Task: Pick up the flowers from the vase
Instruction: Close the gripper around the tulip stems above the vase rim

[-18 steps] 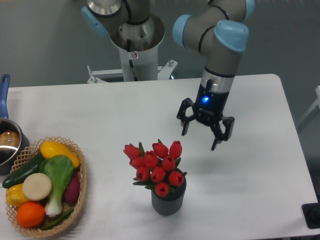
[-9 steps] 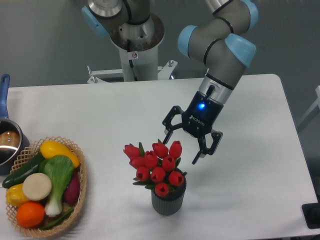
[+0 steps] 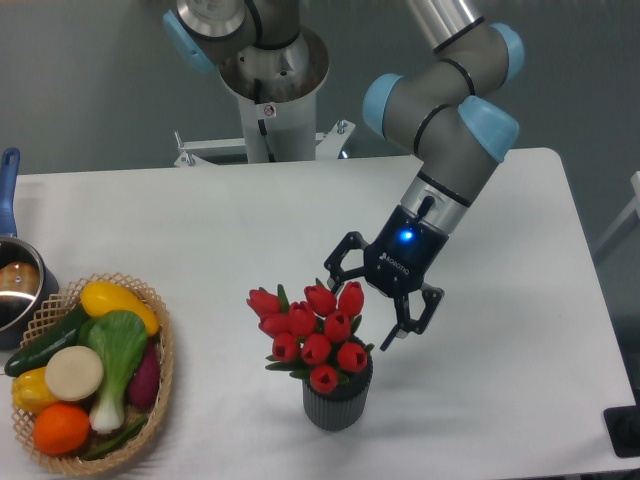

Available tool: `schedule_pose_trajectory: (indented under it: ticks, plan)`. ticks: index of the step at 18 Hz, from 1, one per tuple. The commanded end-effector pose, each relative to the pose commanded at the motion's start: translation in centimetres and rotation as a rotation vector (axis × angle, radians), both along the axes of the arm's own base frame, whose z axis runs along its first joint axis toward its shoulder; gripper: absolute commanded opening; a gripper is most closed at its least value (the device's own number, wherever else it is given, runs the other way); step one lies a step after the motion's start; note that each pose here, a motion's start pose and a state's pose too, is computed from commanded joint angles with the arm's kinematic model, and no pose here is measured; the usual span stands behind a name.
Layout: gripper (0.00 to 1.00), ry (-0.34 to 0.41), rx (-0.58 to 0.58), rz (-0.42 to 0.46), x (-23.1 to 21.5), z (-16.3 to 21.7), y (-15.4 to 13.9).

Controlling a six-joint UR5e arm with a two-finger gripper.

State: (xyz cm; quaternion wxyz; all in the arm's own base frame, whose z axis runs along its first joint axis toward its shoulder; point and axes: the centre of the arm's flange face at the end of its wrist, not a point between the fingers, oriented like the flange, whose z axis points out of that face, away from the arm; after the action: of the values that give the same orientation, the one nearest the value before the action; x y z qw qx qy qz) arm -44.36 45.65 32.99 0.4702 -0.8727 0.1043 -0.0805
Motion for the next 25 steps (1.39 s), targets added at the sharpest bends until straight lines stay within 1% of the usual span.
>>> schedule_pose_trajectory:
  ticks: [3, 4, 5, 6, 7, 8, 9, 10, 16, 21, 25]
  plan:
    - [1.0, -0.025, 0.024, -0.005, 0.2, 0.1, 0.3]
    - [0.95, -0.024, 0.027, -0.01, 0.5, 0.2, 0.6]
    - [0.84, -0.032, 0.024, -0.011, 0.7, 0.1, 0.9]
    - [0.64, -0.043, 0.021, -0.01, 0.8, -0.1, 1.1]
    - [0.42, -0.048, 0.018, -0.012, 1.0, -0.3, 1.3]
    - [0.17, -0.048, 0.017, -0.012, 1.0, -0.3, 1.4]
    - [0.04, -0.041, 0.02, -0.011, 0.7, 0.0, 1.4]
    - [0.0, -0.033, 0.018, -0.009, 0.6, 0.3, 1.4]
    - [0.0, -0.019, 0.015, 0.002, 0.7, 1.5, 1.1]
    - [0.0, -0.035, 0.017, 0.034, 1.0, 3.3, 0.7]
    - [0.0, -0.061, 0.02, 0.077, 1.1, 5.8, 0.7]
